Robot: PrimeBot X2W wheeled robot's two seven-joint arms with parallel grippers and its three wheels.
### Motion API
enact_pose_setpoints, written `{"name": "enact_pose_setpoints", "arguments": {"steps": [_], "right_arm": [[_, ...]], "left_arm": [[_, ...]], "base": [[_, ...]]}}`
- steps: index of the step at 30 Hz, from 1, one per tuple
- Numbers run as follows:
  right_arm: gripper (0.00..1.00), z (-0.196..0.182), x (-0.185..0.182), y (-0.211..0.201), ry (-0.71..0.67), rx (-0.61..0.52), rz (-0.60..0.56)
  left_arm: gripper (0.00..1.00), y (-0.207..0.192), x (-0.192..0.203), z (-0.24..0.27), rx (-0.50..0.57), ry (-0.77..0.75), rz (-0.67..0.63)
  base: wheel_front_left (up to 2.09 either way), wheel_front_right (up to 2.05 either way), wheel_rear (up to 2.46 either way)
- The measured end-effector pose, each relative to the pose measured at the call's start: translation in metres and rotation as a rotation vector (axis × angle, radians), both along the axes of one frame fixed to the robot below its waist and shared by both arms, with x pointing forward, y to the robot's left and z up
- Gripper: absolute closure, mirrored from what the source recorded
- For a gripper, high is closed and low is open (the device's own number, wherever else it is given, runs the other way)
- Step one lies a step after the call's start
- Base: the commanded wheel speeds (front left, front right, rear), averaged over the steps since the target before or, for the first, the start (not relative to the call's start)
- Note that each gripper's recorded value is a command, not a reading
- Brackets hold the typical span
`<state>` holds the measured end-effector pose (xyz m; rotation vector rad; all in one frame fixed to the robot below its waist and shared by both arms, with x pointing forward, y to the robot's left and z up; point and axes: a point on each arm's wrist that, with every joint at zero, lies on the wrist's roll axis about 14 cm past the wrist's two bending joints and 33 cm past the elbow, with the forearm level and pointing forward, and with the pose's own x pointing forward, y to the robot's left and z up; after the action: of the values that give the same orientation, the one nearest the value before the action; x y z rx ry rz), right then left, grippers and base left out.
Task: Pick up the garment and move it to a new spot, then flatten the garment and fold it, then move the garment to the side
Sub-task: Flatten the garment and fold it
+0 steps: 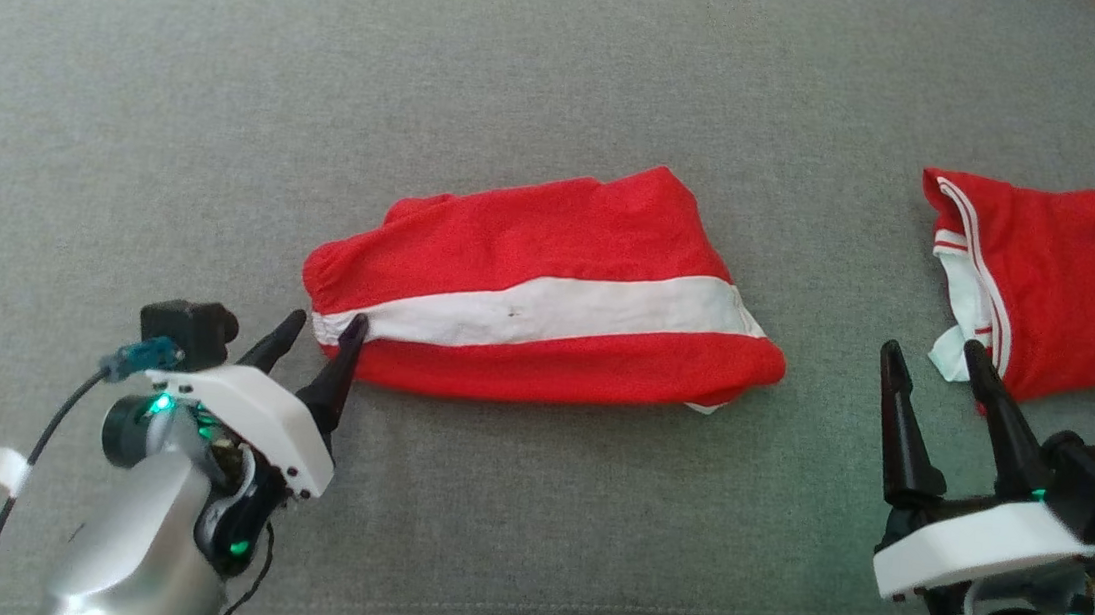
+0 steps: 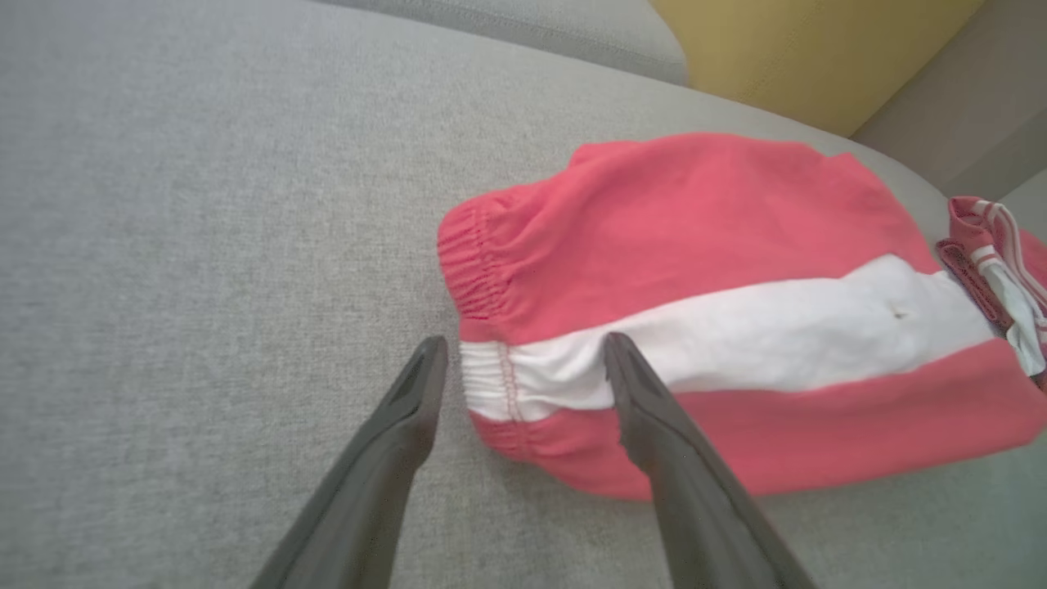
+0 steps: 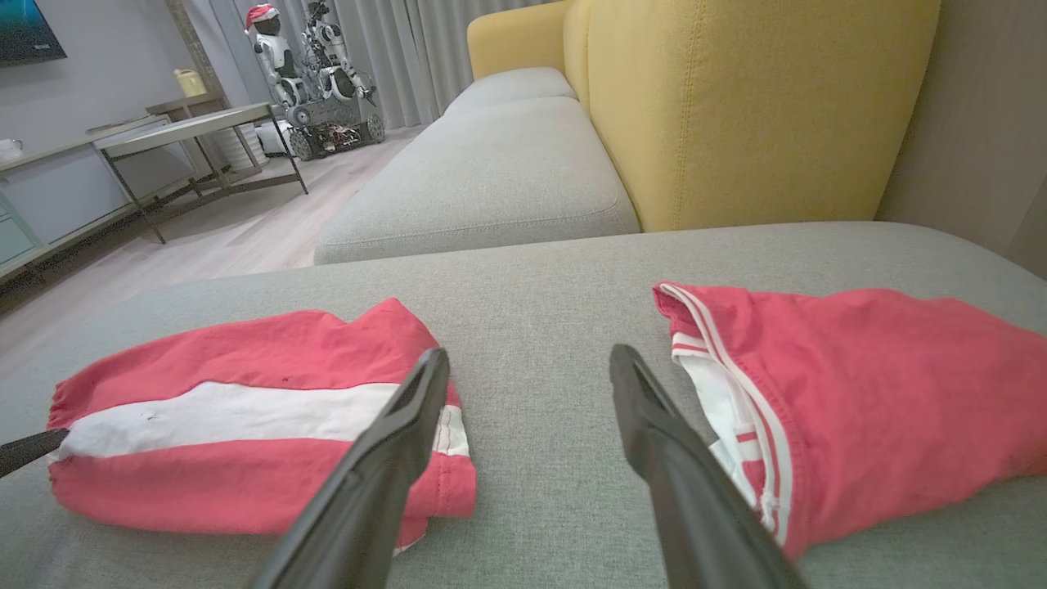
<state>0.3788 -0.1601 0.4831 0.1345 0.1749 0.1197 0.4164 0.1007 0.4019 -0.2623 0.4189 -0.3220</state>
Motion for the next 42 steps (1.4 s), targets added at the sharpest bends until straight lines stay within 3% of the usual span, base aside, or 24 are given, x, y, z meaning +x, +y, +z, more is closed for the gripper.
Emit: {"name": "enact_pose_setpoints", "arguments": {"steps": [4,5,6,8,15,31,32,33,34,42], "right_arm": [[0.00,-0.002,0.000,-0.004,0.005,0.005,-0.012],[0.00,-0.003,0.000,-0.004,0.007,0.006,-0.014],[0.00,-0.003,0.000,-0.005,0.007,0.006,-0.015],[0.00,-0.003,0.001,-0.005,0.006,0.006,-0.016],[0.00,-0.015,0.010,0.008,0.044,0.009,0.024],[0.00,-0.108,0.029,0.070,0.400,-0.006,0.221],[0.51,-0.113,0.027,0.072,0.422,-0.009,0.228],[0.81,-0.115,0.027,0.073,0.430,-0.008,0.232],[1.00,-0.115,0.028,0.073,0.428,-0.005,0.232],[1.00,-0.108,0.038,0.077,0.379,0.025,0.230]], "left_arm": [[0.00,-0.001,0.001,-0.014,-0.004,0.053,0.001],[0.18,-0.001,0.000,-0.016,-0.008,0.061,0.003],[0.56,-0.001,-0.001,-0.018,-0.006,0.063,0.001],[1.00,-0.001,-0.002,-0.019,-0.010,0.062,0.004],[1.00,0.001,0.000,-0.010,-0.010,0.015,0.004],[1.00,0.008,0.005,-0.004,-0.015,-0.023,0.012],[1.00,0.008,0.005,-0.004,-0.015,-0.026,0.012],[1.00,0.008,0.005,-0.004,-0.014,-0.025,0.010],[1.00,0.008,0.005,-0.004,-0.016,-0.025,0.011],[1.00,0.012,0.006,0.000,-0.021,-0.052,0.021]], "base": [[0.00,0.00,0.00],[0.00,0.00,0.00],[0.00,0.00,0.00],[0.00,0.00,0.00],[0.00,0.00,0.00],[0.00,0.00,0.00],[0.00,0.00,0.00],[0.00,0.00,0.00],[0.00,0.00,0.00],[0.00,0.00,0.00]]}}
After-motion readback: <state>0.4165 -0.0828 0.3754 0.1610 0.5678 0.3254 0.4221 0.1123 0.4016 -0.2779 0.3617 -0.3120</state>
